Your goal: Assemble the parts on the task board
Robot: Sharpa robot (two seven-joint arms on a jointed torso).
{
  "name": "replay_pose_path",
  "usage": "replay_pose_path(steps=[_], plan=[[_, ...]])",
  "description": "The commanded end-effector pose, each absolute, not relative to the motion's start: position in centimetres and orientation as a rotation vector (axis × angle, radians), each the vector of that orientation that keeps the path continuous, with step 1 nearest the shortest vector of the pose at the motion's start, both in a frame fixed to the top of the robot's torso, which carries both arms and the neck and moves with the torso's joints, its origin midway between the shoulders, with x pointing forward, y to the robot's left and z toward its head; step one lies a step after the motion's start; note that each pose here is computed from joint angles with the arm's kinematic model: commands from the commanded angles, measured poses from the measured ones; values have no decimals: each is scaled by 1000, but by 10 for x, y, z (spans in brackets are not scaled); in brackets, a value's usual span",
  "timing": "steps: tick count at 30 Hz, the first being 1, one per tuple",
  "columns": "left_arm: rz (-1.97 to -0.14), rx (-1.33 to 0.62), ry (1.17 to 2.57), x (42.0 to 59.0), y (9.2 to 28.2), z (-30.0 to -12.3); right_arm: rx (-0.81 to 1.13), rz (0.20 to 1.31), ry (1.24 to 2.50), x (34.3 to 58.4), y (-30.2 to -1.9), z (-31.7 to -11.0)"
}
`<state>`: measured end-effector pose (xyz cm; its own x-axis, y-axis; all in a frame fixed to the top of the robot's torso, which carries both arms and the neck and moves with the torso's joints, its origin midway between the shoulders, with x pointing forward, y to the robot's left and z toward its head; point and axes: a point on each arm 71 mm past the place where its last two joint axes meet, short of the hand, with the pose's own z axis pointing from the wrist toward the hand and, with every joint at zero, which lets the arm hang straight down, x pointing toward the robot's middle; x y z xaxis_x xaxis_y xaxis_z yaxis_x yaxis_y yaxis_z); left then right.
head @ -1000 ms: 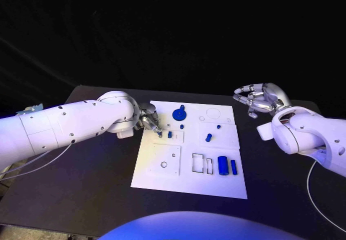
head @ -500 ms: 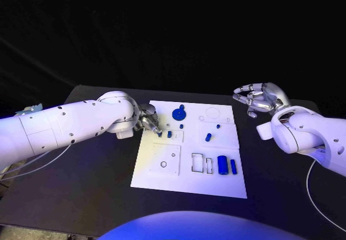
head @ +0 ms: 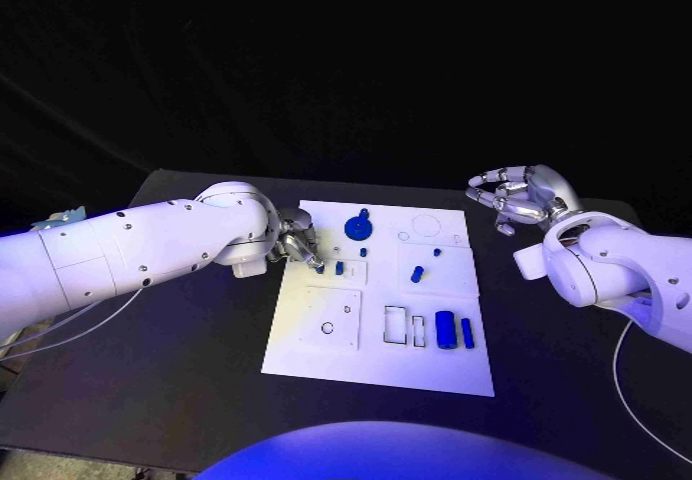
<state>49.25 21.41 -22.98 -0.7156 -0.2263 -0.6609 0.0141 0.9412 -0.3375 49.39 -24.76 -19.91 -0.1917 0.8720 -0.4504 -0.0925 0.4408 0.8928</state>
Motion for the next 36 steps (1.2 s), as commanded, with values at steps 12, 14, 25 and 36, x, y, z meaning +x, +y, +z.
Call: replay_pose_path(steps=[12, 14, 25, 36], plan=[[-405, -131, 2373, 490, 213, -233, 710, 1031, 1516, 493, -246, -200], [-405, -131, 2374, 490, 213, -233, 710, 1031, 1516, 493, -246, -200], [-404, -124, 2382, 491, 212, -233, 710, 1031, 1516, 493, -246, -200], [-400, -91, 2416, 490, 209, -235, 711, 1030, 1516, 493, -247, -201]])
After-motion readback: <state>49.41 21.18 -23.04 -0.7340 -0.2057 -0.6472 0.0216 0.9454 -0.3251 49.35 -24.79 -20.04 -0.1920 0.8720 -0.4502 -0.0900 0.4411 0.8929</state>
